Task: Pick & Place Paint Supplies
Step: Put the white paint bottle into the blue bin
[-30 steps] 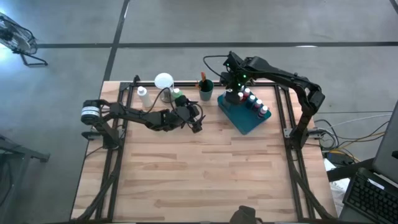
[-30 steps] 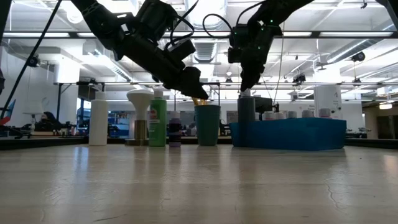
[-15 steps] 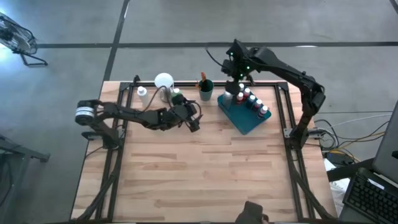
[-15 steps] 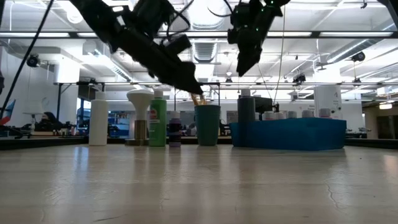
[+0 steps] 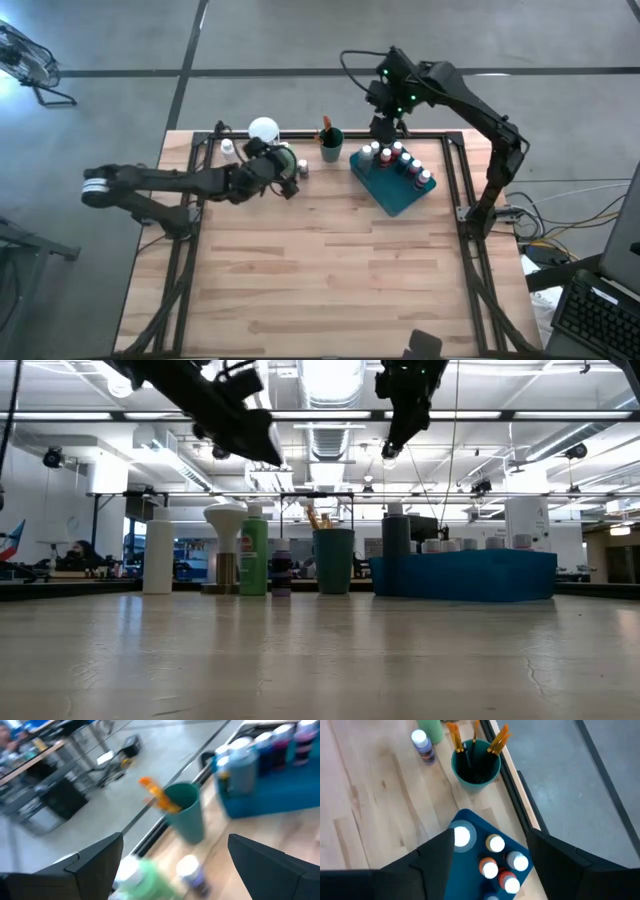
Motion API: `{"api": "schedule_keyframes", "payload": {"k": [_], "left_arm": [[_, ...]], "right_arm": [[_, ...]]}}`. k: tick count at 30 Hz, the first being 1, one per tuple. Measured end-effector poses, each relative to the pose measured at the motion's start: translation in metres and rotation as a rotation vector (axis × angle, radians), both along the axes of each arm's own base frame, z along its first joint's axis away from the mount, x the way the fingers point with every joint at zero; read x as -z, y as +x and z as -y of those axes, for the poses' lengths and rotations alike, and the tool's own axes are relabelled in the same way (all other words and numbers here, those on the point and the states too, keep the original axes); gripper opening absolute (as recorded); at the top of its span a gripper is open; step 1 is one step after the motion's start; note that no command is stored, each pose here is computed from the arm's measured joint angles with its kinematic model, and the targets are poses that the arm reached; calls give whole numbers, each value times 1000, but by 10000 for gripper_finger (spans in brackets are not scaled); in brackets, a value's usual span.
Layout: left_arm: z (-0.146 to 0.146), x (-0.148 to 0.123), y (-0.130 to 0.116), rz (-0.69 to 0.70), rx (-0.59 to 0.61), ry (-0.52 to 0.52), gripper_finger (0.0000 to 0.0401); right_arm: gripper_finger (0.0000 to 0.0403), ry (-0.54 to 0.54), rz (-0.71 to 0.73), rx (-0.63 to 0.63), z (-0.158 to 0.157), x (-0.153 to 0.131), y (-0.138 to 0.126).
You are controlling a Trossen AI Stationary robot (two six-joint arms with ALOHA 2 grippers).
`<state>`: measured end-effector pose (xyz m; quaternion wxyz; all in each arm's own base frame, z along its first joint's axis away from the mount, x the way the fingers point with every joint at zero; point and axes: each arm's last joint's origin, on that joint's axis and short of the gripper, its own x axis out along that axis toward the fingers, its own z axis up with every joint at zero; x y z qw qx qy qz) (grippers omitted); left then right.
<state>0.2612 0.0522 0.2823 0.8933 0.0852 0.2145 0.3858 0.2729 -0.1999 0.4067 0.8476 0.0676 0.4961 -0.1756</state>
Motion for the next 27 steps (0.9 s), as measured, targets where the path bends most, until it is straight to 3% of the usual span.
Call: {"api": "schedule_keyframes", "payload": {"k": [6, 14, 21, 27], "left_arm": [[4, -8, -33, -26, -166, -30, 364], [25, -4, -59, -40, -273, -58, 360], [57, 28, -78, 41, -332, -20, 345], [63, 63, -97, 193, -379, -93, 343]], "right_arm": [[225, 13, -15, 7, -6, -5, -9], [212, -5, 9, 14, -12, -13, -17], [201, -23, 10, -11, -13, -14, -17], [191, -29, 7, -22, -13, -14, -17]]}}
